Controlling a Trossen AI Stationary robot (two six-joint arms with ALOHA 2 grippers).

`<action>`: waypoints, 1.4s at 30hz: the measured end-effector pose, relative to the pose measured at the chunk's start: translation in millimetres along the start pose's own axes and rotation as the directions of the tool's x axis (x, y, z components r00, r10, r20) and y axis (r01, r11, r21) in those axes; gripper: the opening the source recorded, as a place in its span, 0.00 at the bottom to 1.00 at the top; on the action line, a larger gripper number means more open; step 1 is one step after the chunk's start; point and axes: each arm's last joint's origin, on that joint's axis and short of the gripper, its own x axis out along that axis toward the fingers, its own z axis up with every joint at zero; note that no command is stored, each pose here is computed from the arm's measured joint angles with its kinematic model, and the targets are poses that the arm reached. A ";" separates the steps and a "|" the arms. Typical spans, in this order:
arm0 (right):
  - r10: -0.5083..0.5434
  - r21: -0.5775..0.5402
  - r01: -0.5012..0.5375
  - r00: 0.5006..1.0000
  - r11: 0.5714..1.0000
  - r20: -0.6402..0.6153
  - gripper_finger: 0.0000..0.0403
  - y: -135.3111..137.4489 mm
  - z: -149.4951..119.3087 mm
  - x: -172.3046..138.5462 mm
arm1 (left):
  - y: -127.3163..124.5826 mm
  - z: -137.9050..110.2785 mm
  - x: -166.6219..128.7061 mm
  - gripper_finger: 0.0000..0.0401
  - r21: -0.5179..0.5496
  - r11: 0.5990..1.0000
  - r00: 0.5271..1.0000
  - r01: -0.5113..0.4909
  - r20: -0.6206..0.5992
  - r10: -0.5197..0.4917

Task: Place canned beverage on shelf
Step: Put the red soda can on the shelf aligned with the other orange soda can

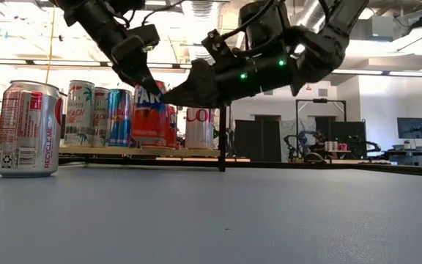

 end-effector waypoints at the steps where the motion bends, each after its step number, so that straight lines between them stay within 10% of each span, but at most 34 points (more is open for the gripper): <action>1: -0.001 0.006 0.001 1.000 1.000 0.015 0.65 0.7 -1.9 1.8 | 0.4 0.8 -3.6 0.71 -0.001 1.000 1.000 0.000 0.012 0.000; 42: -0.037 0.100 0.026 0.993 0.995 0.108 0.65 -2.4 -30.5 17.9 | 18.9 -9.2 4.3 0.71 -0.050 0.994 0.995 -0.093 0.015 0.094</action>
